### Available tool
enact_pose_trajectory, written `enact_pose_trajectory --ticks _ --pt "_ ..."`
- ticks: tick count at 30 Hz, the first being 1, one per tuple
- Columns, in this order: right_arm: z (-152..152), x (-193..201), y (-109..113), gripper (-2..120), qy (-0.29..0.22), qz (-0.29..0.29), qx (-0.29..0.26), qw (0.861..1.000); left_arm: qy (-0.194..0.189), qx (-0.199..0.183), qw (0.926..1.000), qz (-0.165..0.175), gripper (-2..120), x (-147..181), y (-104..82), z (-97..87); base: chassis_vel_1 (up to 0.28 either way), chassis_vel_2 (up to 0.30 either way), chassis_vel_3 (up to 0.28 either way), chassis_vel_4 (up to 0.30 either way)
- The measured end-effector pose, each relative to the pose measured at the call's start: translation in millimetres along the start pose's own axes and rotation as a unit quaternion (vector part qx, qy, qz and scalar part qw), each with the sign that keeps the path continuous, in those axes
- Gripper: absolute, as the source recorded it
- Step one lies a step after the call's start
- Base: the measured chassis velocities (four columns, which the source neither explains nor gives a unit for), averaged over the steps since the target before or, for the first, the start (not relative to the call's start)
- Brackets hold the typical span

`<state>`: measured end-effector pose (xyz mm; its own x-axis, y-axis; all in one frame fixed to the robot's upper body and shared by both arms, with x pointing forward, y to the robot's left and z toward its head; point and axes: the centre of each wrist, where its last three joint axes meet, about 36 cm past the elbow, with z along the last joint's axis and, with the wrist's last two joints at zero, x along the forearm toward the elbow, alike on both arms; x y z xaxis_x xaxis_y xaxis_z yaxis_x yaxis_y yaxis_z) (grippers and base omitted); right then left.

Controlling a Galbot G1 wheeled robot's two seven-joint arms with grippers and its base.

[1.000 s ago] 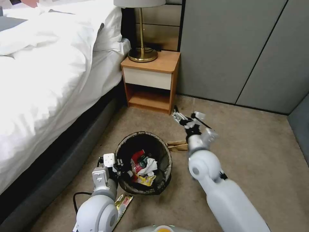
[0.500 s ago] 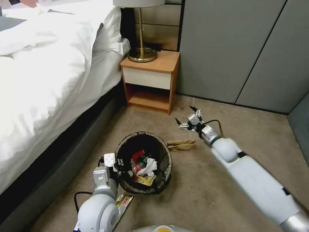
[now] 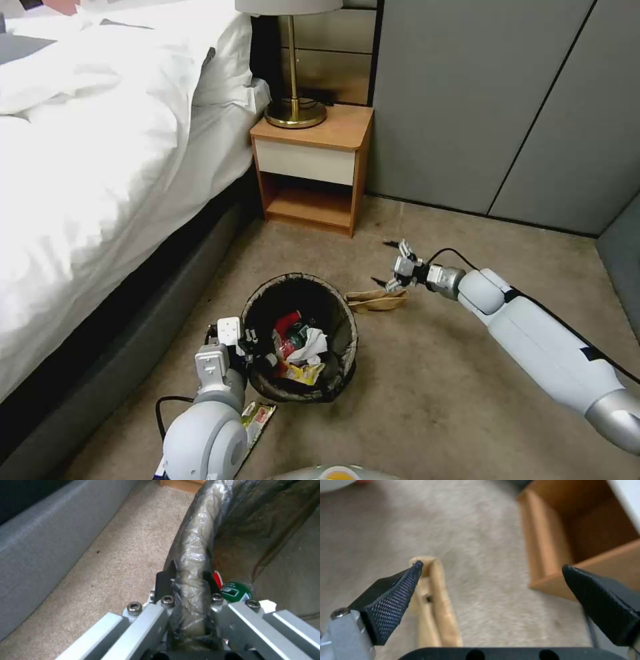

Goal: Pick up the trash bin, then pick up the garbage from the floor and place it into the trash bin.

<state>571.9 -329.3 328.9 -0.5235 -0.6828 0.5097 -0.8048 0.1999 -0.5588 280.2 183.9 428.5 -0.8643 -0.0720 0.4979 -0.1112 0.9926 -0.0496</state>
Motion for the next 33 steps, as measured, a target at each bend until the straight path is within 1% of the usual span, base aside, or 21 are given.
enact_pose_trajectory --ticks 4,5,7,11,16,23,25,26,29,33 --pt "14 -9 4 100 0.01 -0.045 0.013 0.999 0.001 0.002 1.0 0.002 0 0 -2.1 0.5 0.0 0.0 0.0 0.0" --pt "14 -9 4 100 0.01 -0.045 0.013 0.999 0.001 0.002 1.0 0.002 0 0 -2.1 0.5 0.0 0.0 0.0 0.0" --pt "19 -14 7 100 0.016 -0.069 0.018 0.997 0.003 0.002 1.0 0.002 0 -1 -3.2 1.8 0.0 0.0 0.0 0.0" --pt "26 -19 12 100 0.019 -0.087 0.017 0.996 0.002 0.002 1.0 0.003 0 -1 -3.3 1.2 0.0 0.0 0.0 0.0" --pt "34 -24 19 100 0.018 -0.087 0.004 0.996 0.003 0.001 1.0 0.002 0 -3 -3.2 2.2 0.0 0.0 0.0 0.0" --pt "42 -42 29 100 0.021 -0.077 -0.02 0.997 0.006 0.002 1.0 0.003 0 -3 -6.0 4.3 0.0 0.0 0.0 0.0" --pt "48 -48 35 100 0.03 -0.069 -0.039 0.996 0.007 0.002 1.0 0.002 0 -2 -5.6 5.0 0.0 0.0 0.0 0.0" --pt "48 -48 35 100 0.03 -0.069 -0.039 0.996 0.007 0.002 1.0 0.002 0 -2 -5.6 5.0 0.0 0.0 0.0 0.0" --pt "58 -50 44 100 0.042 -0.05 -0.075 0.995 0.007 0.001 1.0 0.0 0 -1 -3.9 5.6 0.0 0.0 0.0 0.0" --pt "62 -51 48 100 0.049 -0.037 -0.094 0.994 0.008 0.0 1.0 -0.001 0 0 -3.6 6.1 0.0 0.0 0.0 0.0"
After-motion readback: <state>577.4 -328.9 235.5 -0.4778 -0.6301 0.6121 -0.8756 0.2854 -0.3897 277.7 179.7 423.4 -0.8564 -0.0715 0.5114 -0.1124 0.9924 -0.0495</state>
